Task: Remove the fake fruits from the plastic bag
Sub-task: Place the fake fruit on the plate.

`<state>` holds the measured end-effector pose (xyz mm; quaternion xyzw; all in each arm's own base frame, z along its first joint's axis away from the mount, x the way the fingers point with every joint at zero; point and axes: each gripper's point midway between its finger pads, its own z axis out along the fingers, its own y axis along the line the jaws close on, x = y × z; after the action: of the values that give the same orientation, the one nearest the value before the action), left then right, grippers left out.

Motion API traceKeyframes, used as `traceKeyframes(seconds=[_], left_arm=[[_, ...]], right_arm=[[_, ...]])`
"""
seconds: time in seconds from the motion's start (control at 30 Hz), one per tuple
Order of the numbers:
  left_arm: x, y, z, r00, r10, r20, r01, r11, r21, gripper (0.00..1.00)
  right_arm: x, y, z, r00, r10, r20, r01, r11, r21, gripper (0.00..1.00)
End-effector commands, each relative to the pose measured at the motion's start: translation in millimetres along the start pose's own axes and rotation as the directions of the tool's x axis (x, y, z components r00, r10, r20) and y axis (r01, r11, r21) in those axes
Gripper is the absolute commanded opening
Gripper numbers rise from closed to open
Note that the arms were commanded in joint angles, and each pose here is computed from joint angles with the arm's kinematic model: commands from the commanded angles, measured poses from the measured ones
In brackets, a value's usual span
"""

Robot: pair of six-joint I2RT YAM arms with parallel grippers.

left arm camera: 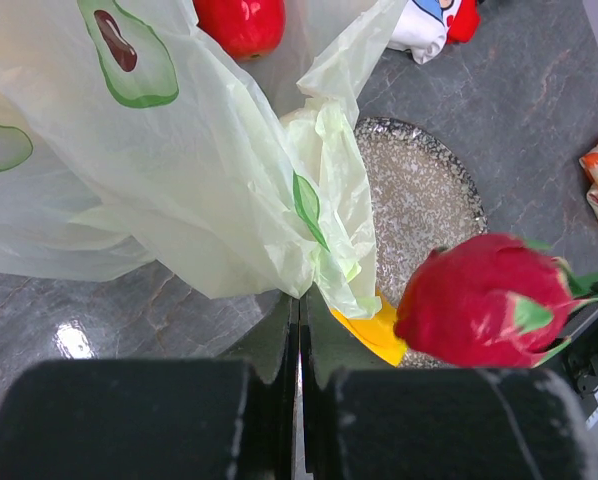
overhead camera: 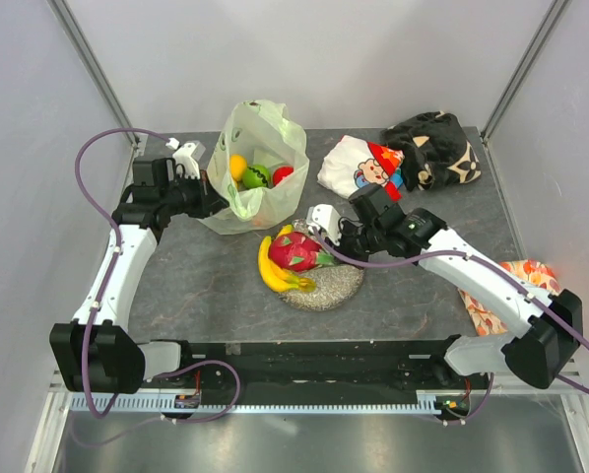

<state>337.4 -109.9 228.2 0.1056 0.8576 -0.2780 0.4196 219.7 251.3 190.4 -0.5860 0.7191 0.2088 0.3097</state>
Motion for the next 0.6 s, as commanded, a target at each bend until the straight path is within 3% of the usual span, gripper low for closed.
traceKeyframes(seconds=[0.0, 0.17, 0.57], left_arm=[[-23, -4, -7, 0.997, 0.016, 0.072, -0.016, 1.000, -0.005, 0.02], [-21, -6, -9, 0.997, 0.014, 0.069, -0.014, 1.000, -0.005, 0.02], [-19, -4, -5, 0.999, 0.005, 0.049, -0.005, 1.000, -0.001, 0.02]], right_arm=[[-15, -21, 5, 0.992, 0.078, 0.097, -0.089, 0.990, 0.113, 0.00], [-5, -34, 11, 0.984, 0.137, 0.110, -0.157, 0.969, 0.193, 0.00], [24, -56, 4, 0.998, 0.029, 0.062, -0.043, 0.967, 0.250, 0.00]])
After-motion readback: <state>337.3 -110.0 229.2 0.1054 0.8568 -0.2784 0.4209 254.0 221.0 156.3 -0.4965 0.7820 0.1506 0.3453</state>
